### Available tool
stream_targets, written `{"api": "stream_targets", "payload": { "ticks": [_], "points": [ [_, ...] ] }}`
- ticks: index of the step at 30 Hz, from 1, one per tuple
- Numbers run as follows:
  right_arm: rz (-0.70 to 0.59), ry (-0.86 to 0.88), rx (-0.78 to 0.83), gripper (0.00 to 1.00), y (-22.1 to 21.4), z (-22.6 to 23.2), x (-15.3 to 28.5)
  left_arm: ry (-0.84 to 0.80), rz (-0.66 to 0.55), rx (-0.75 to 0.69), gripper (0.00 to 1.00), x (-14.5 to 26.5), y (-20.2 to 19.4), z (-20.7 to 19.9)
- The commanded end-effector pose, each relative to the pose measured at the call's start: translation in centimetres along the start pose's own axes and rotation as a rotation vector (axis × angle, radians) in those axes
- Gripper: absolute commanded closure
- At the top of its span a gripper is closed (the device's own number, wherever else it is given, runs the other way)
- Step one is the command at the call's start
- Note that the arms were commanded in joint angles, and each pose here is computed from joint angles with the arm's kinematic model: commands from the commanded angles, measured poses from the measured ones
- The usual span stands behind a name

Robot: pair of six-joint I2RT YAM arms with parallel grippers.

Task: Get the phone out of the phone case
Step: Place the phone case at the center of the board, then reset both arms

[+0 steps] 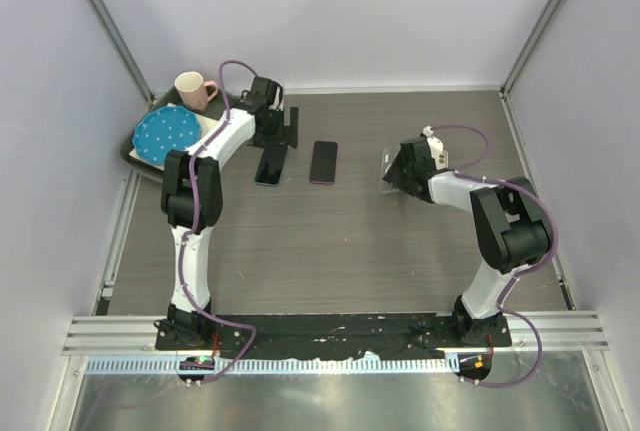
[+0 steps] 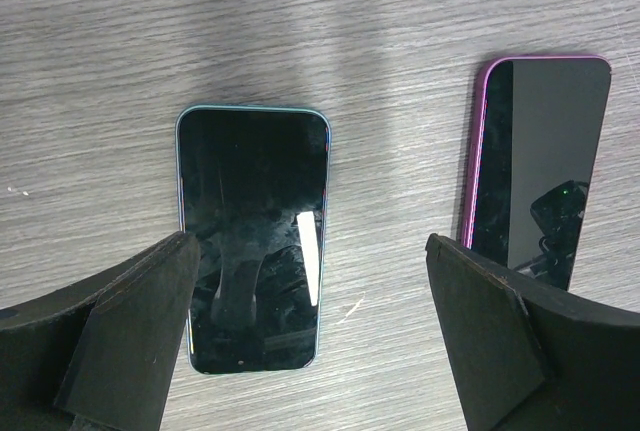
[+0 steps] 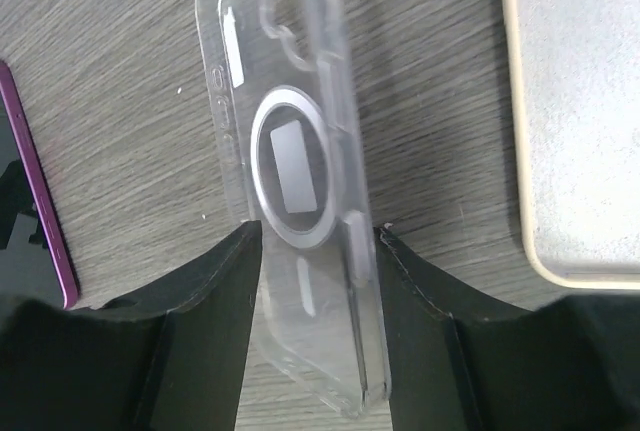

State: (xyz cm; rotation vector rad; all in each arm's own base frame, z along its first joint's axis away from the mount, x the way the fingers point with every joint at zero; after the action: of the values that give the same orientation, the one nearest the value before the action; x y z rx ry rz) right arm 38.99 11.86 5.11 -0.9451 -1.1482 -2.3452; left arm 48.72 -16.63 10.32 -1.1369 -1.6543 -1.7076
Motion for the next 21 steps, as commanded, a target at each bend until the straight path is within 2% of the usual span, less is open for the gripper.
{"api": "stream_targets", "payload": {
  "ticks": [1,5,15,21],
  "points": [
    [0.015,0.056,0.019,0.47,0.6,1.4,1.3,-0.035,-0.082,-0.003,0.00,2.8,2.1,-0.9],
    [0.037,0.079,0.032,0.47,0.9,2.3,2.0,-0.043,-0.076,0.000,0.00,2.7,1.9,-1.0],
    [-0.095,0.075,0.104,0.45,5.7,3.3,3.4,-0.066,-0.073,0.001,0.00,2.9,1.6,-1.3],
    [-0.008,0.162,0.165,0.45,4.3,4.6,3.1,-0.094,-0.072,-0.008,0.00,3.5,1.5,-1.7]
  ]
}}
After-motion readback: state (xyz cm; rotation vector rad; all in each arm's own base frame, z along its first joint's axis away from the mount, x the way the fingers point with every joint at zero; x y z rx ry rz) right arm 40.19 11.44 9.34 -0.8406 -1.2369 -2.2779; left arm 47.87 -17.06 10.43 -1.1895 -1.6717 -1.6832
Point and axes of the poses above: each gripper's point midway between its finger pads, its own x axis back along the fingers, its own z axis along the line the jaws close on, y = z × x, the point moved 3 cm from there along x, back along the fingers, and after that the axes turned 7 degrees about -x, right-handed, at the moved point
